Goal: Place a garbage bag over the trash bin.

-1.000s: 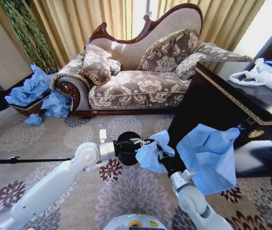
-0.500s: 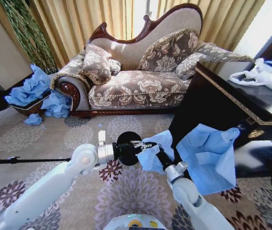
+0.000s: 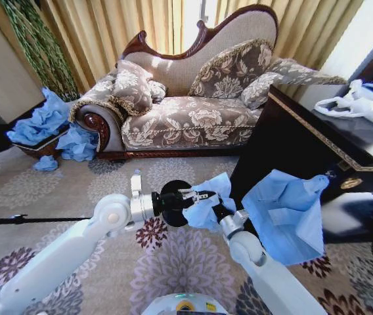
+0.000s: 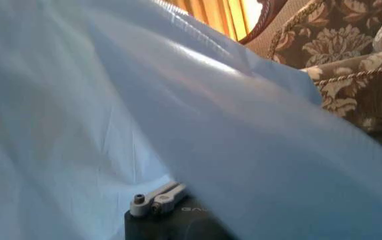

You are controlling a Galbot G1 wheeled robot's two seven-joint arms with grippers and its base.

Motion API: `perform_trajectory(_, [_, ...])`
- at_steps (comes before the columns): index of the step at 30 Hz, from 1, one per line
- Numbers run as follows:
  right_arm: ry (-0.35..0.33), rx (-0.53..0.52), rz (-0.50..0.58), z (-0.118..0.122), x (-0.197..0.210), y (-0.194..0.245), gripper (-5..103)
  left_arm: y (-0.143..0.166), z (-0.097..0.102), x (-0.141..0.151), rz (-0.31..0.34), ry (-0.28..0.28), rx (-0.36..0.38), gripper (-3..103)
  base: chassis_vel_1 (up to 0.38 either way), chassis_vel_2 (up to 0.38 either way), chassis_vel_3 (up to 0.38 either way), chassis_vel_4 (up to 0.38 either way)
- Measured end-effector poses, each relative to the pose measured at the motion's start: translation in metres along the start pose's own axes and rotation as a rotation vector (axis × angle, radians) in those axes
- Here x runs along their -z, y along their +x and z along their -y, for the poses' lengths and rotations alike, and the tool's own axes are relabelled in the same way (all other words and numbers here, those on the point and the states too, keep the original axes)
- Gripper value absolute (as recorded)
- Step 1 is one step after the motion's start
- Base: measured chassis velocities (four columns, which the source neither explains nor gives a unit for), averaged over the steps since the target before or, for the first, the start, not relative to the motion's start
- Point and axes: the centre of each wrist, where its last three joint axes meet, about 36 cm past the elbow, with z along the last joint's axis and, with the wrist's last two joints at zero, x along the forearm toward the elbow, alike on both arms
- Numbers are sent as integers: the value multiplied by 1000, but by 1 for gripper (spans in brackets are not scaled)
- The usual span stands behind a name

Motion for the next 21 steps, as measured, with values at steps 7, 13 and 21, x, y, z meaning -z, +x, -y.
perform_trajectory(7, [5,15,-15,-5,-7,-5,0,-14,1,12,20,-18,-40,0,0,0,0,0])
perform_trajectory(13, [14,13,12,-7,1,-24,0,-19,4,18,30,-22,-61,0,0,0,0,0])
perform_trajectory(21, [45,48,27,-9,16,-45,0,-6,-1,27,69,-45,-20,0,0,0,0,0])
